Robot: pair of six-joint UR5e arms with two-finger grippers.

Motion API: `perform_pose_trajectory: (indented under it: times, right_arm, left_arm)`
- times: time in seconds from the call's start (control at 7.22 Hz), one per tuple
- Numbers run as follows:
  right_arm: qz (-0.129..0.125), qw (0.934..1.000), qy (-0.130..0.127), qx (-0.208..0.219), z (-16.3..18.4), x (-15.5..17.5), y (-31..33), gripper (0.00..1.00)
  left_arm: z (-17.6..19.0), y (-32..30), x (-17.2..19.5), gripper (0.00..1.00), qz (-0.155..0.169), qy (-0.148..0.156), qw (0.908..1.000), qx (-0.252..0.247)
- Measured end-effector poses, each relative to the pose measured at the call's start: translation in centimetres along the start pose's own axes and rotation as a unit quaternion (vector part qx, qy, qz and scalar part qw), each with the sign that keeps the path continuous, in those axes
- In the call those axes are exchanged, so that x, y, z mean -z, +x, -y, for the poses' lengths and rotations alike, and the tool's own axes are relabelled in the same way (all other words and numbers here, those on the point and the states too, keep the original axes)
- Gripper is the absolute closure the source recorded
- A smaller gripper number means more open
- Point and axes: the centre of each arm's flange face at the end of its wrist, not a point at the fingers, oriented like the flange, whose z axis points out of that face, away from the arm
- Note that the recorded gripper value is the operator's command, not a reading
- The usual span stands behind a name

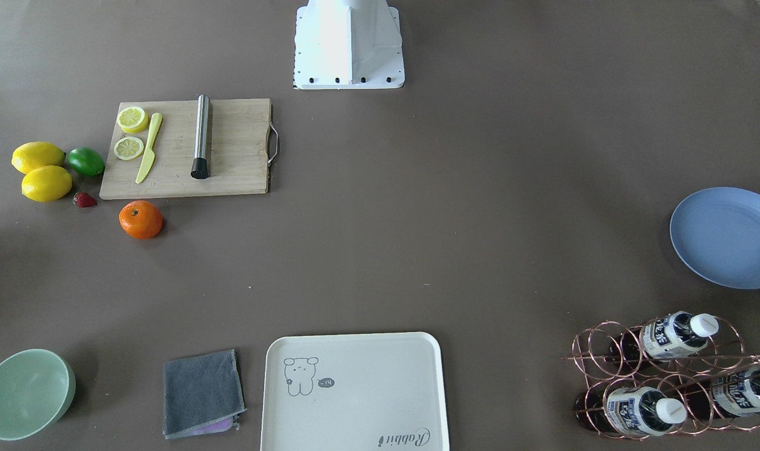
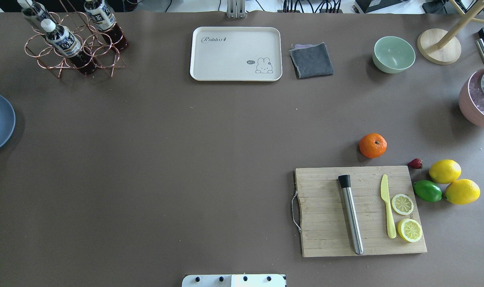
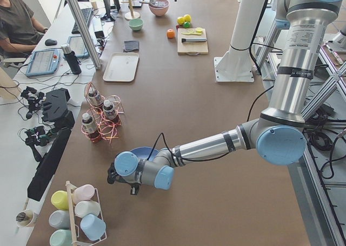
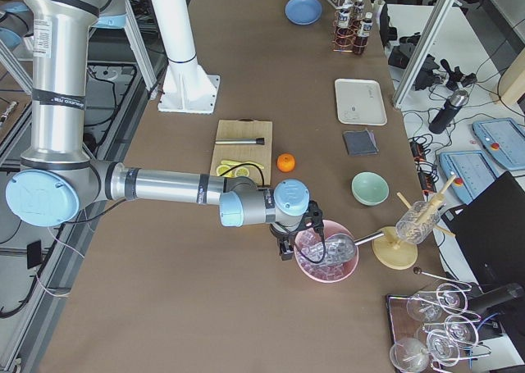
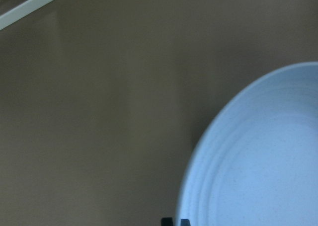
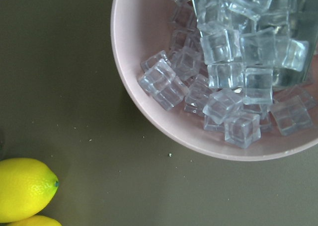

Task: Pick orange to plate
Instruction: 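Carry the blue plate to table center with left gripper while right approaches orange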

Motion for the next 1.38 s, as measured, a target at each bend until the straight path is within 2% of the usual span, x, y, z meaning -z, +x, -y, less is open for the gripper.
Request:
perform_pose_trajectory:
  times: [0.28,0.55,0.83,1.38]
  right_arm:
    - [0.003,0.9998,0.017,0.014,1.2,0.3,-1.8,0.00]
    - [0.019,0.9988,0.043,-0.013,4.1,-1.2,-6.9,0.00]
    - [0.044,0.9963,0.058,-0.044,6.8,-3.3,-13.3,0.00]
    - [0.064,0.9916,0.072,-0.086,10.8,-5.5,-25.9,0.00]
  left_arm:
    - [1.8,10.9,1.3,1.00,-0.058,0.003,0.9983,0.007]
    - [1.0,23.5,0.8,1.00,-0.094,-0.018,0.9947,0.037]
    - [-1.5,34.4,-0.5,1.00,-0.102,-0.028,0.9920,0.069]
    - [-7.7,55.3,-9.1,1.00,-0.097,-0.018,0.9895,0.106]
